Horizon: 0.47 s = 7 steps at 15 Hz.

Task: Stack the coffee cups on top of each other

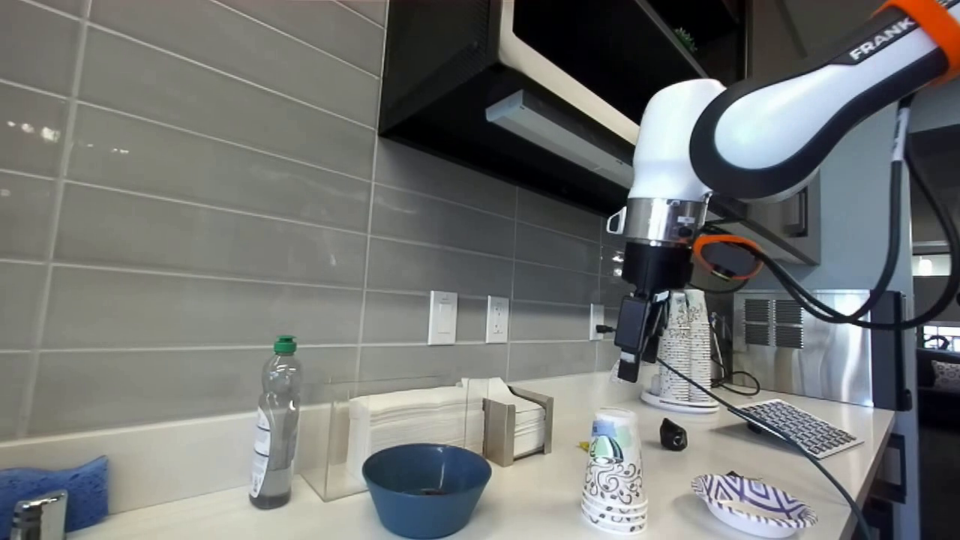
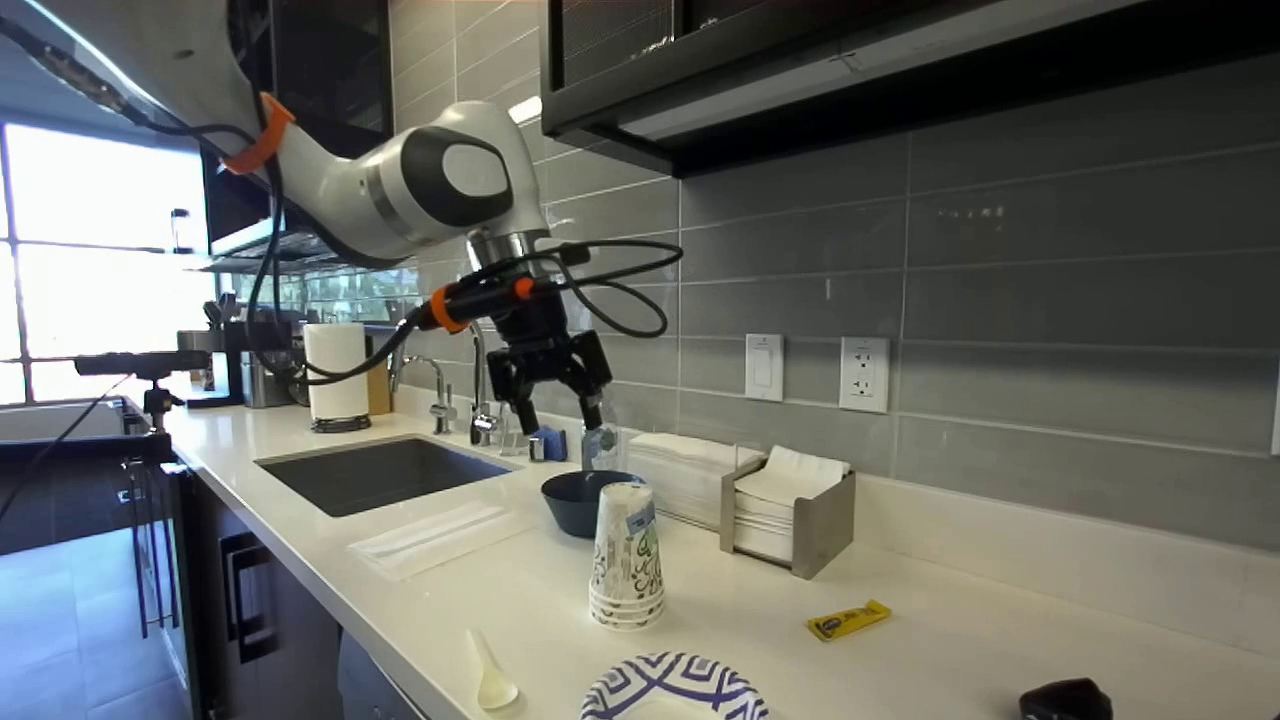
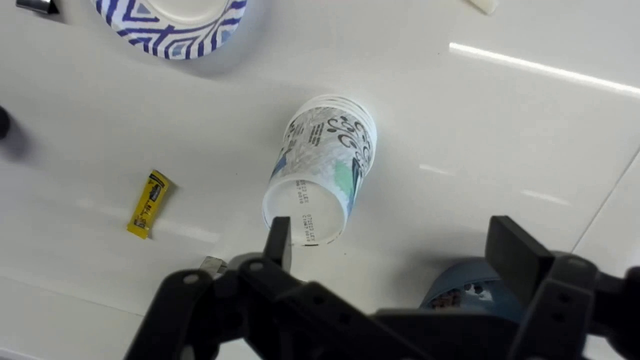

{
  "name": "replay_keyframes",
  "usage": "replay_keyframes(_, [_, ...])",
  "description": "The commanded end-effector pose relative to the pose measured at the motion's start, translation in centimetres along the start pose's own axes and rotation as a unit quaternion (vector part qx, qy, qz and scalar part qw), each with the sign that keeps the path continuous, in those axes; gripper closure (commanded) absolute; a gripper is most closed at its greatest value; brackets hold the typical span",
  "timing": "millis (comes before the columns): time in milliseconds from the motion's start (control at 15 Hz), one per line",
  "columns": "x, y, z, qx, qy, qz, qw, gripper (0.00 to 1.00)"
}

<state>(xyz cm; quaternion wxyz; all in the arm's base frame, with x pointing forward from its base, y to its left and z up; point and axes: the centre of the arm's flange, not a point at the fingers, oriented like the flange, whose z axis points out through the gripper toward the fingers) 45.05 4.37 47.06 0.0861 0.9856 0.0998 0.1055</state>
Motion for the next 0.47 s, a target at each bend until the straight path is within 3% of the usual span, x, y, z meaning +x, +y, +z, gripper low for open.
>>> replay_keyframes(0, [-4.3, -2.0, -2.0, -0.027, 0.006, 0.03, 0.9992, 0.0])
replay_keyframes(67, [-1.5, -0.9, -1.0, -0.01, 0.002, 0.015, 0.9998, 0.0])
replay_keyframes(400, [-3.2, -1.6, -1.6, -0.017, 0.006, 0.024, 0.9995, 0.0])
